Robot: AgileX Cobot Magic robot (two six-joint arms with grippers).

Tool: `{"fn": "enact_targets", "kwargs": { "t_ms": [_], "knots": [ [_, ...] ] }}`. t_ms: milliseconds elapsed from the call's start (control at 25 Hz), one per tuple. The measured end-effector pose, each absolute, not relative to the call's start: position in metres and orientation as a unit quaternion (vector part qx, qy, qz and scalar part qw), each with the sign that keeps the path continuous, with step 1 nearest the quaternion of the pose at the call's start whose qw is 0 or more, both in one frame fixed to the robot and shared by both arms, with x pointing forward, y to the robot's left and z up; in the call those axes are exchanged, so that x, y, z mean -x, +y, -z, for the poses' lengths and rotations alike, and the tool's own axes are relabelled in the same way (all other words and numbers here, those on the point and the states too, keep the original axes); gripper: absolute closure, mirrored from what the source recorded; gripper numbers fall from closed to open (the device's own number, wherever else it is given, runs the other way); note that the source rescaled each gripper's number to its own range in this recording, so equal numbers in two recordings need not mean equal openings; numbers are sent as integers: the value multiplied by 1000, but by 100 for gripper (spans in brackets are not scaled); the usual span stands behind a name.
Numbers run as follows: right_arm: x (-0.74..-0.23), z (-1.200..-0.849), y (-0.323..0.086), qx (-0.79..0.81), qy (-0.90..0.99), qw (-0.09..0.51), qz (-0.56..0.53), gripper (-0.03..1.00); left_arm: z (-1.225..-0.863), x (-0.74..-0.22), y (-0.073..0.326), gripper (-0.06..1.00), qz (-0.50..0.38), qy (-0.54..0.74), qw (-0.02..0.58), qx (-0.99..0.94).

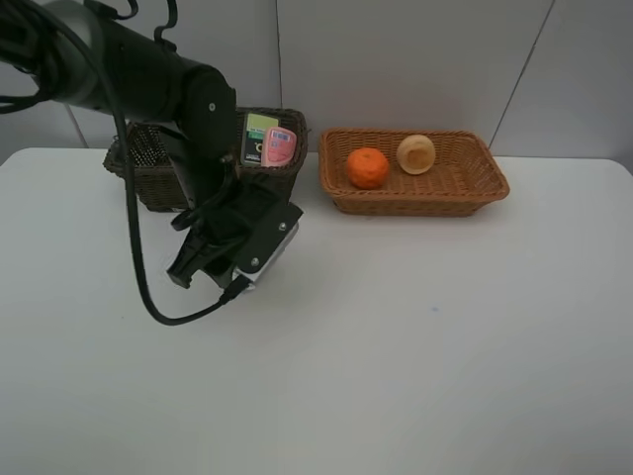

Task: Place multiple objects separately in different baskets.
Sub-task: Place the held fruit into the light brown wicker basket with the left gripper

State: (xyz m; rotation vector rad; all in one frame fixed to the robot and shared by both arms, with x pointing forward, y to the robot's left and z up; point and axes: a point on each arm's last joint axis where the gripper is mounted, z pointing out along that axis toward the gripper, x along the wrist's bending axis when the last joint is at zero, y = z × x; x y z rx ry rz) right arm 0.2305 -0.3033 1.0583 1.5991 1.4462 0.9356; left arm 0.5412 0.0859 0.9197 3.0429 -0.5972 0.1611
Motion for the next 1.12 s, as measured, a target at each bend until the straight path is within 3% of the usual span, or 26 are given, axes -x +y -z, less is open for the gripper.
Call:
{"fn": "enact_targets", "kwargs": {
  "t_ms": [400,720,880,1120],
  "knots": [
    [-231,-1058,-303,-628,568,385,-367,0,-976,-564,29,18,-111,146,133,-974],
    [-231,-1058,-303,-628,568,385,-367,0,-1011,-585,-6,18,-107,335,213,-912],
    [-231,-1058,-303,-628,568,385,-367,0,-1022,-596,-22,18,-98,411,251,-871],
    [-231,-1058,-303,-628,568,385,-367,0,-1008,-614,-44,18,-103,466,301,-826]
  ]
}}
